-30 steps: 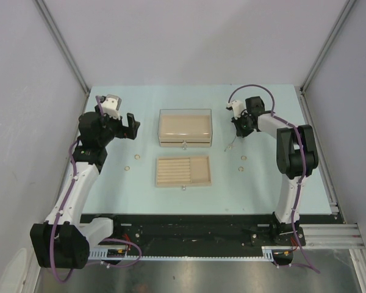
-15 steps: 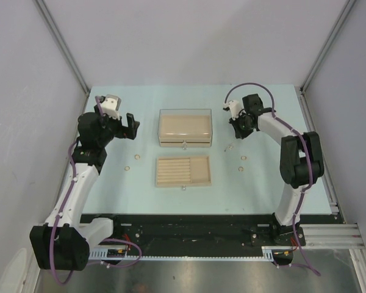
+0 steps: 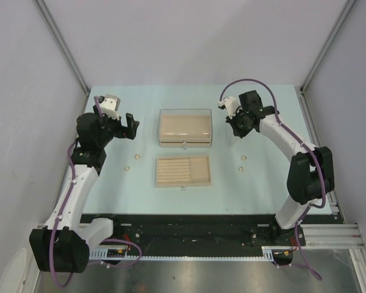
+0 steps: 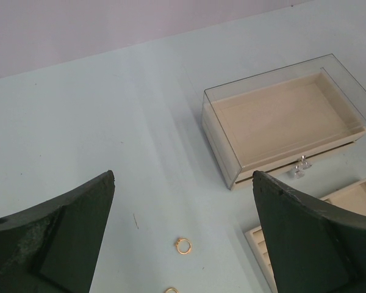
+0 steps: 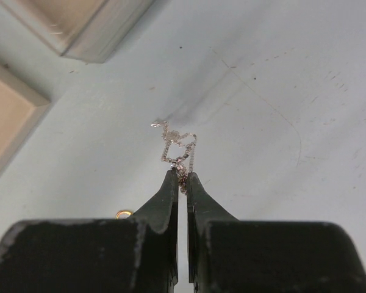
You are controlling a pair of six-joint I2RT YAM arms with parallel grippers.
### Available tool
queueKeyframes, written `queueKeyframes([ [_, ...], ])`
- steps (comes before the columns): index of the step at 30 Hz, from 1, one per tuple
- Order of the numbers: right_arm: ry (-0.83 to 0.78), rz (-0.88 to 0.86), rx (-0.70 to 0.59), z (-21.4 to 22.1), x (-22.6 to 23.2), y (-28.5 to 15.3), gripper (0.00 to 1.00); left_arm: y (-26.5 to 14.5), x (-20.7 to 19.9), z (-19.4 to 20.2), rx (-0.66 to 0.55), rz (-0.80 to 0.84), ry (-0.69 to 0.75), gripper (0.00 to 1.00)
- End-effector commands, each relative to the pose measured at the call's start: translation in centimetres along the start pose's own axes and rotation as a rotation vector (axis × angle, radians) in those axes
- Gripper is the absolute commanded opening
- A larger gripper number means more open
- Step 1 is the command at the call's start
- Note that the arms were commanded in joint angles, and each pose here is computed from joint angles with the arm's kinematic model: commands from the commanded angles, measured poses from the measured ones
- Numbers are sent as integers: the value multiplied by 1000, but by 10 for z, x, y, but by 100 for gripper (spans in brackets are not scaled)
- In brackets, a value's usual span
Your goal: Organize the mixed jewelry
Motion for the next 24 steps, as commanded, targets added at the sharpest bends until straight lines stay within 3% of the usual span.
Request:
queueKeyframes([
  [1, -43, 9, -25, -12, 20, -34, 0, -5, 0, -10, -45, 2, 41, 100],
  [12, -150, 30, -61, -29, 68, -77, 0, -5, -1, -9, -41, 5, 41, 100],
  [24, -267, -37, -54, -33, 134, -89, 0, -5, 0, -10, -43, 0, 44, 100],
])
Point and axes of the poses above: each gripper's point midway between its finger pads, its own y axis out along the fingers, its own x axis along the line the jaws close on, z = x × y, the point moved 2 cm from there along -y, back along the fingers, and after that the axes turned 1 degree about y, right-handed, at the moved point
